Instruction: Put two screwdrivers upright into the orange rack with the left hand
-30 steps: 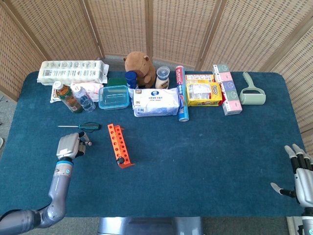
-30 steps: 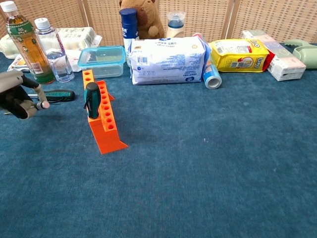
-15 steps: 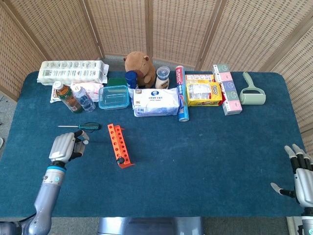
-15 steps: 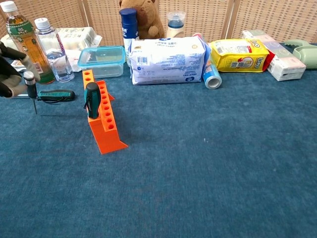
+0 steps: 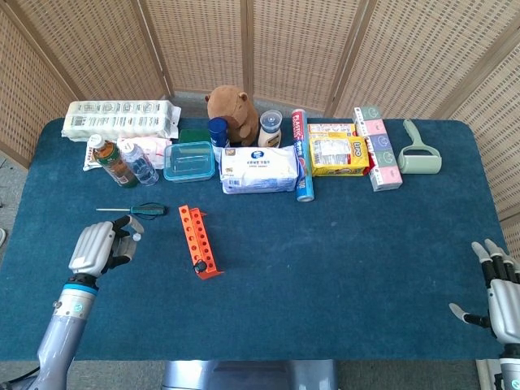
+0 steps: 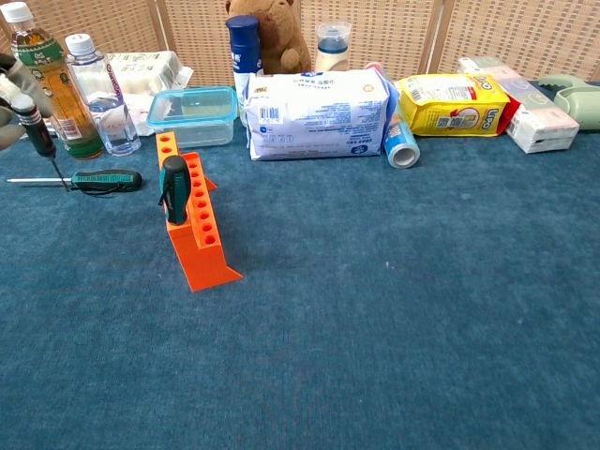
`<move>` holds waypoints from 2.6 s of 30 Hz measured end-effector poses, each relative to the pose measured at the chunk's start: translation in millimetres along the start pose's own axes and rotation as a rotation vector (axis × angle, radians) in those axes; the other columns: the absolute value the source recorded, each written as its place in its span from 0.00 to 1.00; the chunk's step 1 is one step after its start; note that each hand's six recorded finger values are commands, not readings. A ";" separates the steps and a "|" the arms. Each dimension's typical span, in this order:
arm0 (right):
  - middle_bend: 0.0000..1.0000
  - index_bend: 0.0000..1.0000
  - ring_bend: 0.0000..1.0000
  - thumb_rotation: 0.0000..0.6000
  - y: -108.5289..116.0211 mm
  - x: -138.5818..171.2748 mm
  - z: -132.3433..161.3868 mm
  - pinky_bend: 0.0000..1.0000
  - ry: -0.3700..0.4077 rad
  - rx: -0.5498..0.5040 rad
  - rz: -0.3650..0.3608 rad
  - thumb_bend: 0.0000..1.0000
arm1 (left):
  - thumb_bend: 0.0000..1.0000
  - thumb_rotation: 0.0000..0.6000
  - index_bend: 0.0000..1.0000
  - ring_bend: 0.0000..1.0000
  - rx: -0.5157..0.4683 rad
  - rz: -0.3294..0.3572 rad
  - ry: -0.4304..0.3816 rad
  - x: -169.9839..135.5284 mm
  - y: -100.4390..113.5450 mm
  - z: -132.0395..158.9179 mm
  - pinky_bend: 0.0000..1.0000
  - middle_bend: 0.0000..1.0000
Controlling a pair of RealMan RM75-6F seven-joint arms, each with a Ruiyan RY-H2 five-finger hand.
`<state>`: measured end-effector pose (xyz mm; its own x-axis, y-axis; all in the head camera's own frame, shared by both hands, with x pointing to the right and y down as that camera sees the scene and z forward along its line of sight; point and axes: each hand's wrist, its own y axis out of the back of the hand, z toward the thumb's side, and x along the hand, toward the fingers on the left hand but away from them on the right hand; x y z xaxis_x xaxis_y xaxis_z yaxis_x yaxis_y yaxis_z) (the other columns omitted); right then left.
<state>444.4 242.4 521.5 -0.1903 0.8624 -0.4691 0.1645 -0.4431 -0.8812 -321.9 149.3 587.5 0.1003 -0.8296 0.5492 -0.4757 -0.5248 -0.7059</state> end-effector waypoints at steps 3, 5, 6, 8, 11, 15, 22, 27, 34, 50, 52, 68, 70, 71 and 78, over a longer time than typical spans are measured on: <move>0.00 0.02 0.00 1.00 -0.6 -0.3 0.1 0.05 0.000 0.002 0.001 0.00 | 0.56 1.00 0.50 0.87 -0.026 -0.007 -0.020 -4.9 4.1 4.4 0.95 0.84; 0.00 0.02 0.00 1.00 -1.3 -0.4 0.5 0.05 0.001 0.005 0.003 0.00 | 0.56 1.00 0.50 0.87 -0.052 -0.017 -0.034 -8.4 5.8 8.2 0.95 0.84; 0.00 0.02 0.00 1.00 -1.9 -0.5 0.8 0.05 0.001 0.006 0.004 0.00 | 0.56 1.00 0.50 0.87 -0.074 -0.027 -0.046 -11.3 6.9 11.4 0.95 0.84; 0.00 0.02 0.00 1.00 -2.5 -0.5 1.0 0.05 0.000 0.007 0.005 0.00 | 0.56 1.00 0.50 0.87 -0.101 -0.044 -0.063 -15.2 9.6 14.8 0.95 0.84; 0.00 0.02 0.00 1.00 -3.3 -0.6 1.1 0.05 -0.001 0.009 0.007 0.00 | 0.56 1.00 0.50 0.87 -0.141 -0.082 -0.089 -20.8 12.1 19.2 0.95 0.84; 0.00 0.02 0.00 1.00 -4.2 -1.0 1.1 0.05 -0.003 0.012 0.009 0.00 | 0.56 1.00 0.50 0.87 -0.187 -0.126 -0.125 -26.8 14.8 24.7 0.95 0.84; 0.00 0.02 0.00 1.00 -4.6 -0.8 1.2 0.05 -0.003 0.014 0.009 0.00 | 0.56 1.00 0.50 0.87 -0.222 -0.166 -0.190 -38.0 19.1 34.2 0.95 0.84; 0.00 0.02 0.00 1.00 -5.1 -0.9 1.7 0.05 -0.002 0.015 0.011 0.00 | 0.56 1.00 0.50 0.87 -0.241 -0.170 -0.230 -44.2 19.9 42.1 0.95 0.84; 0.00 0.02 0.00 1.00 -4.5 -0.5 1.7 0.05 -0.002 0.013 0.010 0.00 | 0.56 1.00 0.50 0.87 -0.283 -0.174 -0.267 -44.5 14.0 57.0 0.95 0.84; 0.00 0.02 0.00 1.00 -2.3 -0.5 0.5 0.06 -0.002 0.006 0.006 0.00 | 0.56 1.00 0.50 0.87 -0.312 -0.163 -0.297 -34.9 -4.6 71.8 0.95 0.84; 0.00 0.02 0.00 1.00 -2.0 -0.4 0.6 0.06 -0.002 0.005 0.005 0.00 | 0.56 1.00 0.50 0.87 -0.314 -0.168 -0.293 -33.7 -7.0 71.4 0.95 0.84; 0.00 0.02 0.00 1.00 -1.5 -0.6 0.8 0.06 0.000 0.002 0.003 0.00 | 0.56 1.00 0.50 0.87 -0.330 -0.186 -0.265 -28.0 -13.5 65.4 0.95 0.84; 0.00 0.02 0.00 1.00 -1.6 -0.6 1.0 0.06 0.000 0.002 0.003 0.00 | 0.56 1.00 0.50 0.87 -0.331 -0.187 -0.266 -28.1 -14.0 65.4 0.95 0.84; 0.00 0.02 0.00 1.00 -1.6 -0.6 1.0 0.06 0.000 0.002 0.004 0.00 | 0.56 1.00 0.50 0.87 -0.330 -0.187 -0.265 -28.3 -14.2 65.3 0.95 0.84; 0.00 0.02 0.00 1.00 -1.1 -0.5 1.1 0.06 0.002 0.000 0.002 0.00 | 0.56 1.00 0.50 0.87 -0.336 -0.185 -0.254 -25.7 -14.7 62.8 0.95 0.84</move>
<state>443.2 242.2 522.6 -0.1884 0.8617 -0.4712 0.1649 -0.4452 -0.8801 -262.7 166.4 555.7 0.4012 -0.7703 0.4956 -0.6825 -0.6123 -0.3992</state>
